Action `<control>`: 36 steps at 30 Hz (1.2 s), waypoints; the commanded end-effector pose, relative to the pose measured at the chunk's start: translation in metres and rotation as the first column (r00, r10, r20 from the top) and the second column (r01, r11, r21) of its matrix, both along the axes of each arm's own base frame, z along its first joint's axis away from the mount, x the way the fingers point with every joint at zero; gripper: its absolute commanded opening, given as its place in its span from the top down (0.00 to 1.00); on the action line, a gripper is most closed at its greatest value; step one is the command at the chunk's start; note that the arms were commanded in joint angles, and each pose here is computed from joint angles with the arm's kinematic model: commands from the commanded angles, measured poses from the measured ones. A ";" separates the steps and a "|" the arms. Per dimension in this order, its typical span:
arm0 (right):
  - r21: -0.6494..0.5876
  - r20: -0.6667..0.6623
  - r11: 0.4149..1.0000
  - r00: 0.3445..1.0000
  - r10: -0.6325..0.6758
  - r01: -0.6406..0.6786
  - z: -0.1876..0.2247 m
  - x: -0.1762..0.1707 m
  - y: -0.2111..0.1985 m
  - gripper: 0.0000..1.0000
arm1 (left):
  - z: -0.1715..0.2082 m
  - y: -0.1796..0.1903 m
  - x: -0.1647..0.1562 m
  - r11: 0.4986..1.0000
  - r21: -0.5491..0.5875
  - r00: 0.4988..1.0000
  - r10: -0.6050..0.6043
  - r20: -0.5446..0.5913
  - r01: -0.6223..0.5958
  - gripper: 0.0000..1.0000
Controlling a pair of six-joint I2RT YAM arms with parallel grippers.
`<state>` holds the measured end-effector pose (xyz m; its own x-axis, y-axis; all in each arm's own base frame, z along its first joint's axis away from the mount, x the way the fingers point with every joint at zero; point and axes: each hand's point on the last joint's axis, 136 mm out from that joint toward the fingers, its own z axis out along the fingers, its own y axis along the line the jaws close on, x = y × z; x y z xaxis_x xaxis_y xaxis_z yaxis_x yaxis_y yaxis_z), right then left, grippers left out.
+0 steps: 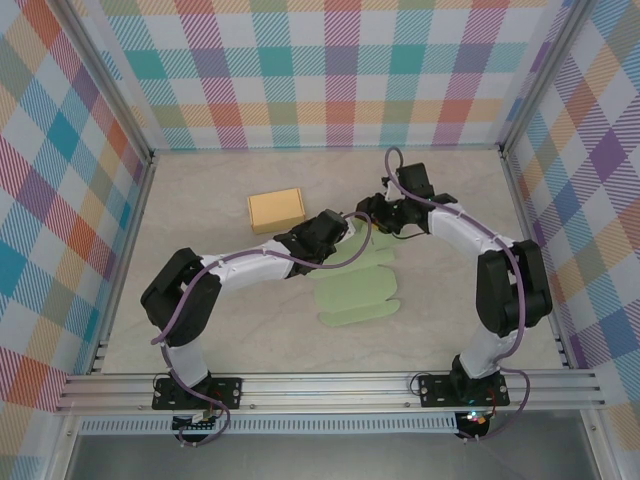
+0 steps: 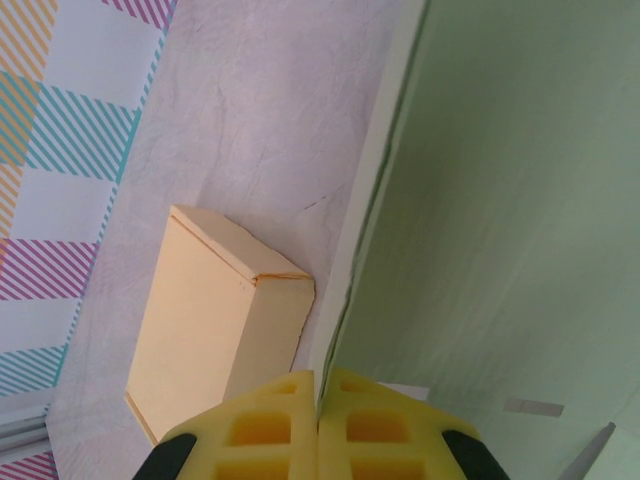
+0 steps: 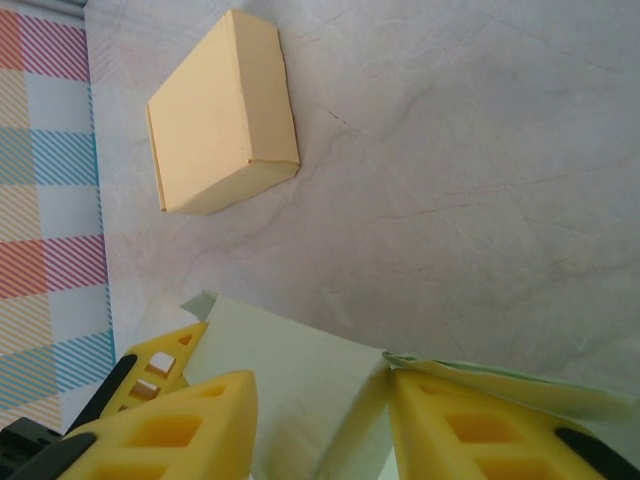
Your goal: Fold the paper box
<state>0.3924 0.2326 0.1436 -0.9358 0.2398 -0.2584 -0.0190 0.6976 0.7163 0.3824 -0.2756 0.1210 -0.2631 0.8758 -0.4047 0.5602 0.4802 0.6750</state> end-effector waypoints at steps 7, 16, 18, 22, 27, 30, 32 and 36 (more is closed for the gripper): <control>0.016 0.038 0.999 0.999 0.033 -0.033 0.011 0.005 0.011 0.61 | 0.011 -0.008 -0.003 0.995 -0.056 0.996 0.085 0.028 -0.084 1.00; -0.079 0.134 0.996 0.991 -0.030 0.041 0.047 -0.020 -0.032 0.43 | 0.009 0.016 -0.010 0.983 -0.023 0.983 0.181 0.025 -0.181 1.00; -0.118 0.144 0.988 0.986 -0.079 0.096 0.046 -0.028 -0.051 0.43 | 0.007 0.021 -0.015 0.981 -0.014 0.981 0.194 0.010 -0.193 1.00; -0.150 0.144 0.973 0.978 -0.152 0.174 0.034 -0.049 -0.079 0.45 | 0.006 0.020 -0.017 0.980 -0.034 0.981 0.196 0.000 -0.196 1.00; -0.206 0.066 0.949 0.971 -0.230 0.238 -0.008 -0.063 -0.107 0.51 | 0.008 0.020 -0.015 0.980 -0.028 0.980 0.199 0.011 -0.199 1.00; -0.257 0.020 0.927 0.961 -0.278 0.273 -0.036 -0.066 -0.121 0.55 | 0.009 0.020 -0.015 0.980 -0.033 0.980 0.199 0.012 -0.198 1.00; -0.273 0.005 0.920 0.956 -0.292 0.283 -0.048 -0.064 -0.124 0.55 | 0.009 0.019 -0.015 0.980 -0.036 0.981 0.196 0.012 -0.195 1.00; -0.316 -0.019 0.907 0.954 -0.301 0.280 -0.070 -0.056 -0.128 0.57 | 0.009 0.018 -0.015 0.980 -0.043 0.981 0.194 0.011 -0.194 1.00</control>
